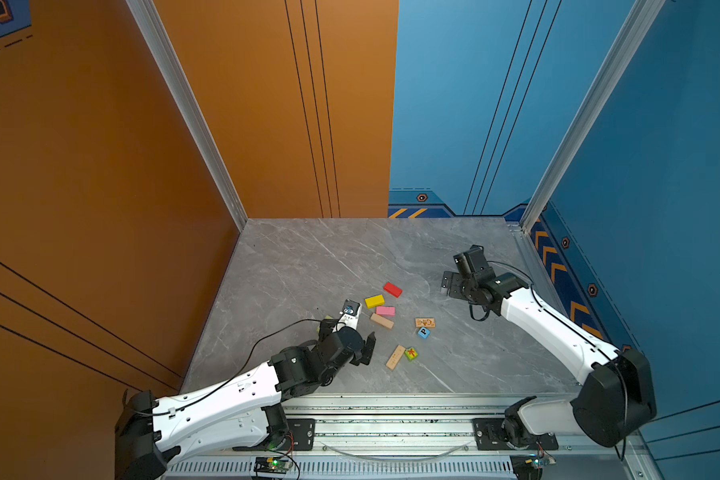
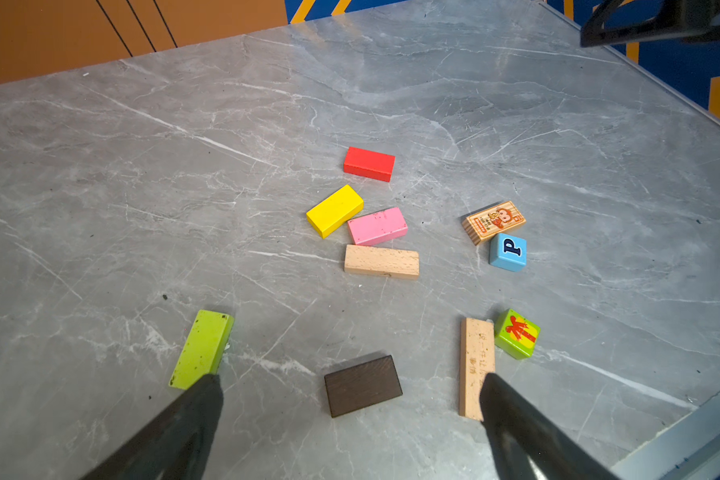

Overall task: Build the wood block tower
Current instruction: 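Lower the right gripper onto the red block and close it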

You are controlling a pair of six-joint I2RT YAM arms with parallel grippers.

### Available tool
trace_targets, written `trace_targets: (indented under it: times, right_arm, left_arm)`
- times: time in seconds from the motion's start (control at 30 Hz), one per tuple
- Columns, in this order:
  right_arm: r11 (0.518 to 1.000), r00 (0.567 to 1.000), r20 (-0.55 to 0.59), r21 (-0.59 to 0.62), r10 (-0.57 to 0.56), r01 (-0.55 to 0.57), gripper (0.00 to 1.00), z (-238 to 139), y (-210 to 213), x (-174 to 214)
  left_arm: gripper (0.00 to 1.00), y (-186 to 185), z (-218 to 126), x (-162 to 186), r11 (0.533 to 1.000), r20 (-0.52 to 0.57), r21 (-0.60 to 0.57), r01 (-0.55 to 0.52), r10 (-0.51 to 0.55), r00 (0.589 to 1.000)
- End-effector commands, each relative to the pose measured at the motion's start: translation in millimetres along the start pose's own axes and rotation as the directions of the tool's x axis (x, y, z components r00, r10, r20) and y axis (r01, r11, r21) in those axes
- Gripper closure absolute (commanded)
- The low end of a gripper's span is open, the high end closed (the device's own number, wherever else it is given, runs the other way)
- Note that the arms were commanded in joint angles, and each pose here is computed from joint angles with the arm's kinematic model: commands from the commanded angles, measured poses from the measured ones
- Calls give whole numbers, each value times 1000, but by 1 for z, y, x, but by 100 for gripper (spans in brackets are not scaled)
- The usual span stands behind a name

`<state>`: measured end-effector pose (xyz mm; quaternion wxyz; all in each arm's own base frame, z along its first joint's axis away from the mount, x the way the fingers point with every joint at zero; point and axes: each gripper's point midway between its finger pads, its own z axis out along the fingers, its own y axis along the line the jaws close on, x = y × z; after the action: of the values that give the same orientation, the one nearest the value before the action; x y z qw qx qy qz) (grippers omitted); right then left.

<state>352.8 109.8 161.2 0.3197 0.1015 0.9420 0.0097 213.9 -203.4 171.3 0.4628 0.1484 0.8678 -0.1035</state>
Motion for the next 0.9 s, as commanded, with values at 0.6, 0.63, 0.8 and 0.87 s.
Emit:
trace_targets:
  times: [0.6,0.63,0.8,0.87]
  right_arm:
    - [977,953,-225,-113,-202,180,13,80,171,35]
    - [976,950,-233,-112,-209,187,13,85,174,38]
    - [968,931,-268,-118,-246,222,13,102,179,49]
    - [966,931,-263,-122,-253,228,13,105,181,45]
  left_arm:
    - [2,10,-4,20,999,-17,-17,49,-50,999]
    - [2,10,-4,20,998,-15,-17,52,-52,999]
    - [2,16,-1,24,999,-29,-37,35,-36,999]
    - [2,18,0,25,998,-32,-44,35,-36,999]
